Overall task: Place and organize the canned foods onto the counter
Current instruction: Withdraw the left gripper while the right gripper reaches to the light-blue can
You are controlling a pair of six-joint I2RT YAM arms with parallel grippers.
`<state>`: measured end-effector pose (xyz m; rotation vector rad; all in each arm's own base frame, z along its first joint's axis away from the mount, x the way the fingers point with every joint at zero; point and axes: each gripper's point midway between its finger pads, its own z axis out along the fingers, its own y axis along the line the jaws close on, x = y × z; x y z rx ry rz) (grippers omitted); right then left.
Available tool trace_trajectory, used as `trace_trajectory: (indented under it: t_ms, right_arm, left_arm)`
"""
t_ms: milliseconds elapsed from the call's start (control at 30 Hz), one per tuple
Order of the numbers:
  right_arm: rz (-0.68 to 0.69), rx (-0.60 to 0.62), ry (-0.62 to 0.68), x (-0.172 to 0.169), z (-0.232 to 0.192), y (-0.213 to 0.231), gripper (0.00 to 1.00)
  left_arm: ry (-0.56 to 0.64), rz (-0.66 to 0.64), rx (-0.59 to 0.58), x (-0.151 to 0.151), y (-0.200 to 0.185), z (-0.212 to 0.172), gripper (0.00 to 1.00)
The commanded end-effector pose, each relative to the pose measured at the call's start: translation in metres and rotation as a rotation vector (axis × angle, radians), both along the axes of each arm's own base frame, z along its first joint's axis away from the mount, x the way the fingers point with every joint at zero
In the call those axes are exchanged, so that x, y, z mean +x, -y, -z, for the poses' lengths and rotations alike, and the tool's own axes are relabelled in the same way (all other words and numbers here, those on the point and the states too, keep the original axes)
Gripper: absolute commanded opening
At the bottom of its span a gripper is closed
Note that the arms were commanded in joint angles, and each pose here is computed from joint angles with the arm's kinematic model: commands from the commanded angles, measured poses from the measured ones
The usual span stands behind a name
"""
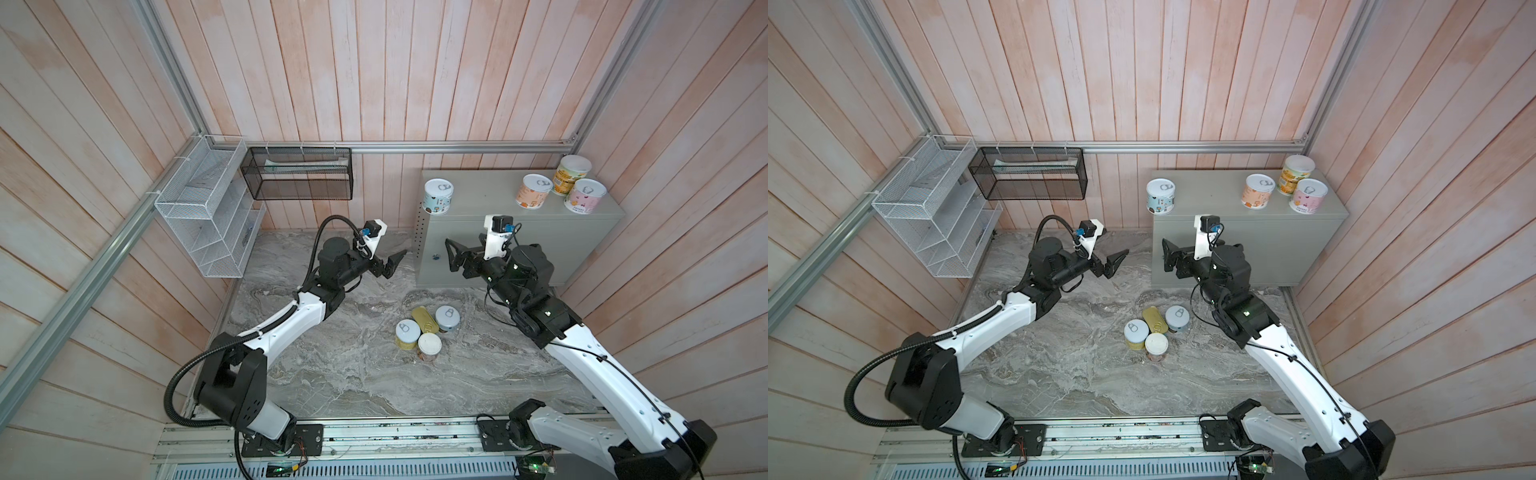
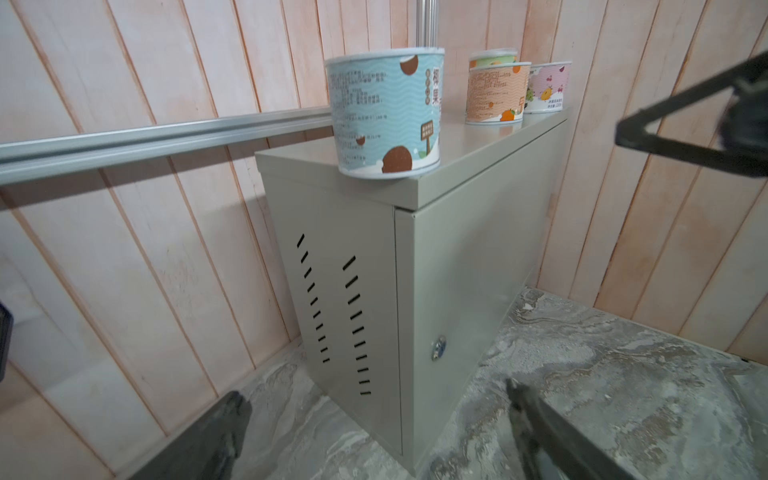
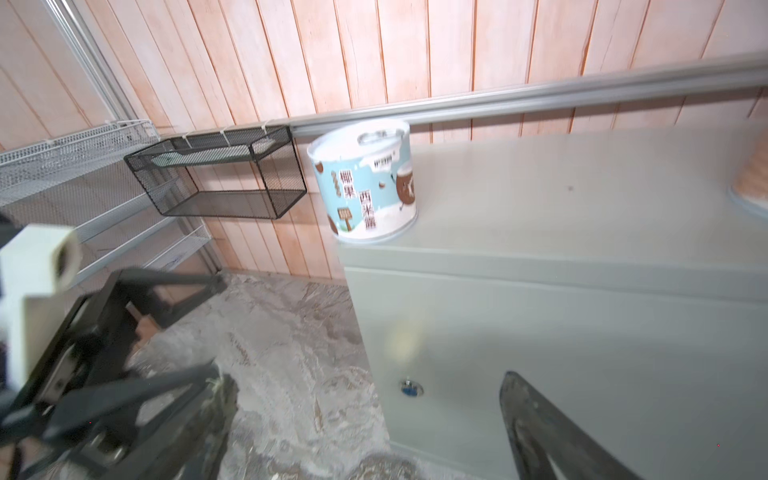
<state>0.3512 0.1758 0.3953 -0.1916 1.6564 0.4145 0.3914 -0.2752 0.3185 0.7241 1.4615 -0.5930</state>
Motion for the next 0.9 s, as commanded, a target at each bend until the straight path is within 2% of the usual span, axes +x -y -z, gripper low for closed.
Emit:
trace_trajectory:
  t_ms: [0, 233, 600, 867]
  right_arm:
    - [0.039, -0.101, 0.099, 0.023, -0.024, -0.005, 0.98]
    - [0.052, -0.172, 0.170, 0.067, -0.049, -0.025, 0.98]
    - [0.069, -0.210, 0.140, 0.116, -0.047, -0.042, 0.98]
    - [0.119, -0.246, 0.123, 0.136, -0.037, -0.042, 0.98]
  left_arm:
    - [0.019, -0.043, -0.087, -0.027, -0.020, -0.024, 1.00]
    - [-0.026, -0.074, -0.119, -0.068, -0.046, -0.020, 1.00]
    - [-0.049, -0.091, -0.146, -0.099, -0.066, -0.013, 1.00]
    - [-0.048, -0.099, -0.126, -0.109, -0.074, -0.013, 1.00]
